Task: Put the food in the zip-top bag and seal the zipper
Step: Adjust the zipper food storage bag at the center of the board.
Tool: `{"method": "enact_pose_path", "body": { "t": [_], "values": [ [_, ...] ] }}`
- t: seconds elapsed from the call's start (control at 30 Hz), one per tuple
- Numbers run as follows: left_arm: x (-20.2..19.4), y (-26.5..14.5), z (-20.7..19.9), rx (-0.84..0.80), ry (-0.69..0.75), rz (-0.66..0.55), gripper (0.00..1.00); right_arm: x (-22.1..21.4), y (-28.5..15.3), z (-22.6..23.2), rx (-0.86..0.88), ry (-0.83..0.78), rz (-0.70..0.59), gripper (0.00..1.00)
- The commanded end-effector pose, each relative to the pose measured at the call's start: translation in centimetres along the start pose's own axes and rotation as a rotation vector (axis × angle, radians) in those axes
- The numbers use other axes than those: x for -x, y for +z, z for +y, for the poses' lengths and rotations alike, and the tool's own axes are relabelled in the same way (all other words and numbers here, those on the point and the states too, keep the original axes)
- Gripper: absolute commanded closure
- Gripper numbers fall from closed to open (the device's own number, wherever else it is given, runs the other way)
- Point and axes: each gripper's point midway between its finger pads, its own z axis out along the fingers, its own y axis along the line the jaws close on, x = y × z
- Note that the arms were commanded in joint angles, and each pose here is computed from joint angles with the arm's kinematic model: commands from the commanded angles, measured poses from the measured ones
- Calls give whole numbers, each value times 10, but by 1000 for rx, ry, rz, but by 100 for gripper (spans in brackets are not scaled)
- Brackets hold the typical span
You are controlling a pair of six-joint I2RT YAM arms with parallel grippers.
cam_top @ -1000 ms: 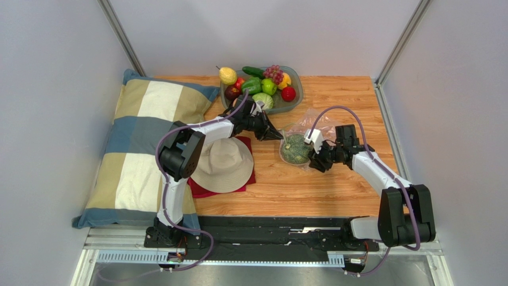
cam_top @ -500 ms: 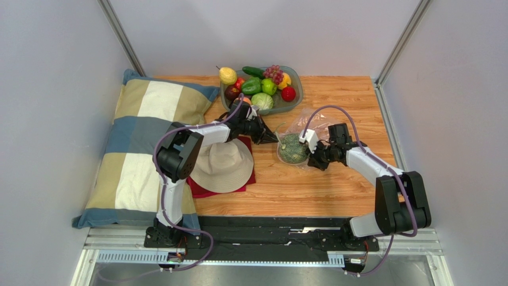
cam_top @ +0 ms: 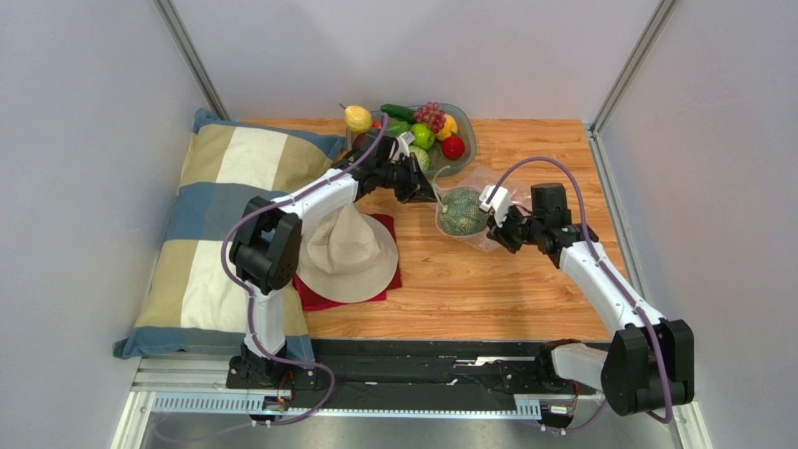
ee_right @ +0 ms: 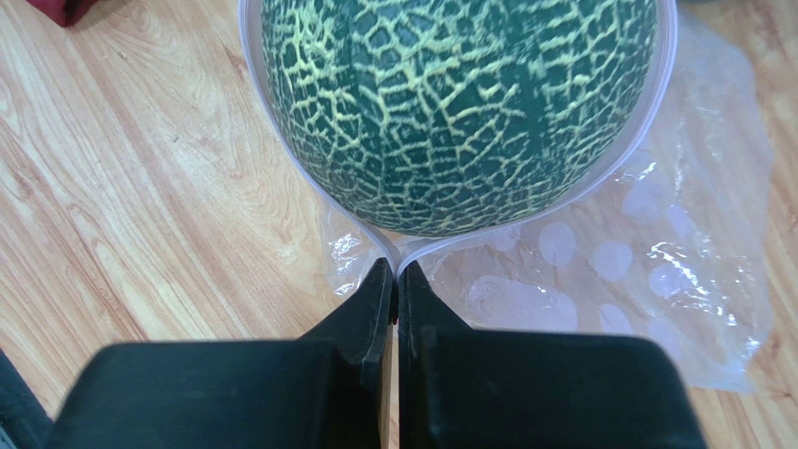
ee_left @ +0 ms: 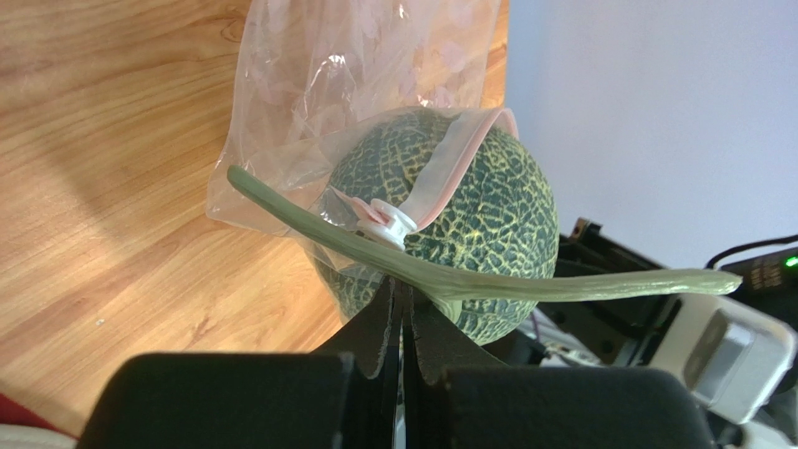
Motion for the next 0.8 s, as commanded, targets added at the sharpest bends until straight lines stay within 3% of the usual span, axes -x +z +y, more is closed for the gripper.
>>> {"method": "enact_pose_path", "body": {
  "t": [0.0, 0.4, 0.57, 0.77],
  "values": [
    [-7, -24, -45, -16, 244, -8, 100, 40, -15, -6, -18, -45, -94, 100],
    [-12, -53, -75, 102, 553, -64, 100, 82, -48, -1, -46, -171, -159, 100],
    [-13, -58, -71, 77, 443, -45, 100, 107, -68, 10, -51, -189, -229, 100],
    [-13, -91, -126, 61, 639, -114, 100, 136, -90, 44, 3, -190, -292, 100]
  ]
}}
